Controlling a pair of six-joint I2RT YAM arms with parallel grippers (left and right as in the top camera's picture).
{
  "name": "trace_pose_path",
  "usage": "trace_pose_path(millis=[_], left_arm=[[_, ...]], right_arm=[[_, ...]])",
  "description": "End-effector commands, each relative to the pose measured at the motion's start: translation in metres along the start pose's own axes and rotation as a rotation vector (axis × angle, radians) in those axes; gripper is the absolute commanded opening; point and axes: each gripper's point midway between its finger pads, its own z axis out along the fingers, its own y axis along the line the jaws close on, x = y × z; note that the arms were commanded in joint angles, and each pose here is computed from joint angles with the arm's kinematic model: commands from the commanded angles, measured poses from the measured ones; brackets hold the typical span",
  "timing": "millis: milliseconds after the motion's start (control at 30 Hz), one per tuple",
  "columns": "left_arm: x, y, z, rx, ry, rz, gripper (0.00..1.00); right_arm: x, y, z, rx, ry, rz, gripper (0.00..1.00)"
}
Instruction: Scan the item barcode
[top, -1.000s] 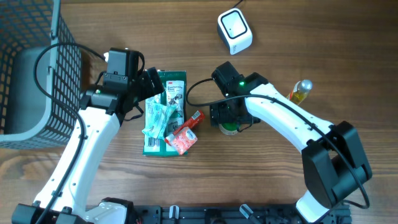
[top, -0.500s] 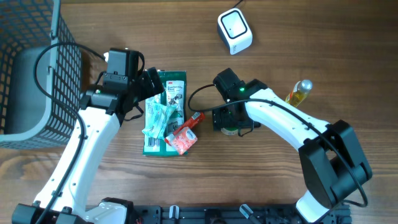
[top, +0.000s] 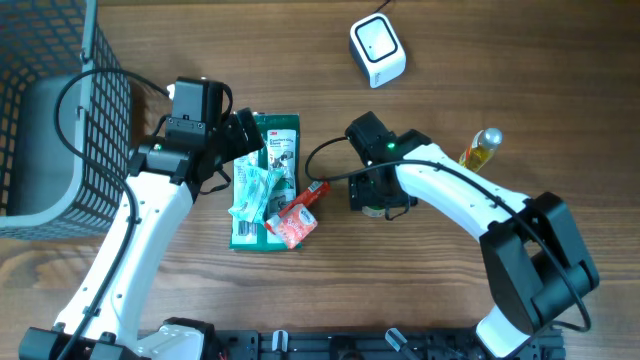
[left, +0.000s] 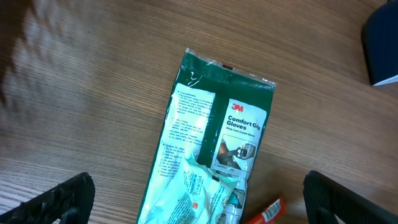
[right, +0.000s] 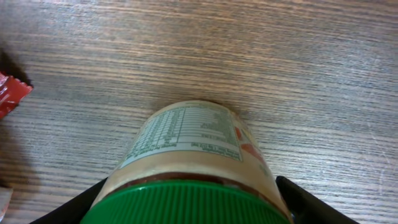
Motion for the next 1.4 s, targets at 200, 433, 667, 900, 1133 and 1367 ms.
trace_pose_path(millis=[200, 433, 667, 900, 1133, 1367], left_arm=[[-0.0023, 0.0019, -0.0003, -0.008, -0.009, 0.006, 1.00], [-0.0023, 0.0019, -0.0003, -0.008, -0.009, 0.005, 1.00], [-0.0023, 0.0019, -0.0003, -0.008, -0.009, 0.006, 1.00], [-0.0023, 0.0019, -0.0003, -0.008, -0.009, 0.005, 1.00], [-0.0023, 0.0019, -0.0003, -0.008, -0.009, 0.005, 1.00], [-0.0022, 0.0020, -0.0003, -0.008, -0.009, 0.006, 1.00]], right_arm=[[-0.0006, -0.0118, -0.0037, 0.046, -0.017, 0.024, 1.00], [0.0005, -0.0122, -0.0030, 0.048, -0.012, 0.026, 0.86], [0.0010, -0.0112, -0.0027, 0.042, -0.008, 0.026, 0.86], [0.0021, -0.0116, -0.0027, 0.044, -0.004, 0.025, 0.85], [0.0027, -0.0120, -0.0027, 0.046, -0.002, 0.025, 0.85], [0.0003, -0.0066, -0.0026, 0.017, -0.008, 0.023, 1.00]])
